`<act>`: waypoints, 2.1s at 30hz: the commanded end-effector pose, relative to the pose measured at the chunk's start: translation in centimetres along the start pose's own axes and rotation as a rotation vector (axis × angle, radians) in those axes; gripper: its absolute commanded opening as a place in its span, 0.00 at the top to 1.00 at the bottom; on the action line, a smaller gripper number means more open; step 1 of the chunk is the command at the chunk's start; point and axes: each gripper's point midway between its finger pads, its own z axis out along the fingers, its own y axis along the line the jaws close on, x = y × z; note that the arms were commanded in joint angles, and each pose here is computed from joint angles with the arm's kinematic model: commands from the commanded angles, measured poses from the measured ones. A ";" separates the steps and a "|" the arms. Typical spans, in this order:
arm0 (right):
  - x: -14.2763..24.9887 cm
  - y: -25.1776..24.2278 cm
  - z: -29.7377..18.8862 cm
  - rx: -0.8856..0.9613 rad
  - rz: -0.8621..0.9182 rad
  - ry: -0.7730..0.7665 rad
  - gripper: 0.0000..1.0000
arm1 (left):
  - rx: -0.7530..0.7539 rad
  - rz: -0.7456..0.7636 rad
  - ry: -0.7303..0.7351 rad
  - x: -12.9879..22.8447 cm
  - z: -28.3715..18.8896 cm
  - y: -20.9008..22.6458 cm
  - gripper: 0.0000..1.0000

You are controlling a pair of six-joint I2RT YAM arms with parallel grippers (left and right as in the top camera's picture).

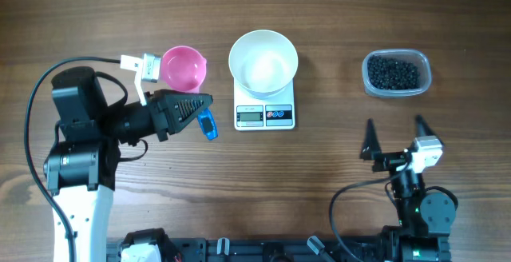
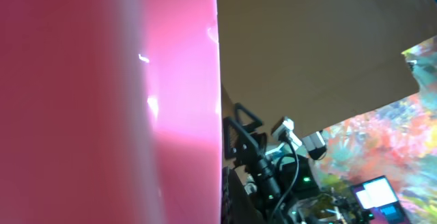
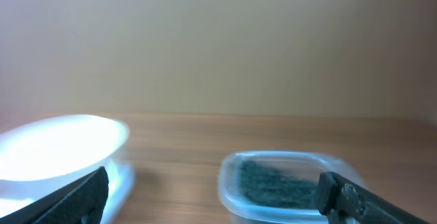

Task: Scoop item into bowl and weigh 150g on scale
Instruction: 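Bring the cup toward the right gripper above the scale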

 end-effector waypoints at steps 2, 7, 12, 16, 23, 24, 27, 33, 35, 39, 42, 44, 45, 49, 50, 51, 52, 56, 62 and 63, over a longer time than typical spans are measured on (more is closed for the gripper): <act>0.4 8.3 -2.1 -0.463 0.761 0.225 0.00 | 0.032 -0.057 0.008 0.3 -0.2 -1.1 0.96; -13.4 10.3 -5.6 -0.659 0.628 -0.122 0.00 | 0.032 -0.072 0.008 0.3 -0.2 -1.1 0.96; -16.5 9.6 -3.9 -0.395 0.668 0.272 0.01 | 0.047 -0.129 -0.020 -1.0 -0.2 -1.6 0.96; -18.4 13.5 -2.9 -0.663 0.834 0.531 0.00 | 0.085 -0.080 -0.062 -3.0 0.3 -3.4 0.96; -16.4 15.2 1.6 -0.696 1.150 0.803 0.09 | 0.035 -0.209 -0.373 -8.8 2.5 -5.1 0.96; -16.6 15.9 2.0 -0.700 1.173 0.814 0.09 | 0.041 -0.228 -0.407 -9.3 2.7 -5.4 0.96; -17.8 18.9 2.6 -0.766 1.177 0.793 0.09 | 0.093 -0.302 -0.492 -10.3 3.4 -7.1 0.96; -19.8 24.7 4.6 -0.840 1.218 0.669 0.13 | 0.155 -0.401 -0.487 -9.4 5.1 -9.1 0.96; -19.9 26.1 5.5 -0.892 1.234 0.665 0.21 | 0.170 -0.401 -0.457 -8.6 5.8 -9.8 0.96; -18.1 26.9 7.6 -0.867 1.273 0.698 0.37 | 0.175 -0.403 -0.437 -8.2 6.2 -10.2 0.96; -18.0 26.9 8.2 -0.864 1.277 0.678 0.43 | 0.159 -0.408 -0.478 -8.7 5.9 -9.7 0.96; -18.6 26.8 8.4 -0.870 1.278 0.646 0.43 | 0.150 -0.411 -0.505 -9.1 5.7 -9.5 0.96; -18.7 26.7 8.5 -0.868 1.287 0.641 0.44 | 0.148 -0.412 -0.510 -9.2 5.7 -9.4 0.96; -19.3 26.3 8.7 -0.872 1.307 0.623 0.49 | 0.135 -0.411 -0.529 -9.5 5.4 -9.0 0.96; -19.2 26.3 8.8 -0.868 1.306 0.623 0.52 | 0.129 -0.414 -0.532 -9.6 5.3 -8.8 0.96; -19.2 26.3 8.8 -0.867 1.304 0.623 0.54 | 0.129 -0.414 -0.530 -9.6 5.3 -8.8 0.96; -19.2 26.3 8.8 -0.867 1.306 0.623 0.58 | 0.127 -0.416 -0.528 -9.5 5.3 -8.7 0.96; -19.2 26.3 8.7 -0.869 1.311 0.629 0.63 | 0.122 -0.420 -0.523 -9.4 5.4 -8.6 0.96; -19.2 26.3 8.7 -0.868 1.321 0.638 0.68 | 0.122 -0.420 -0.521 -9.4 5.4 -8.6 0.96; -19.2 26.3 8.7 -0.868 1.323 0.639 0.68 | 0.123 -0.419 -0.519 -9.3 5.4 -8.6 0.96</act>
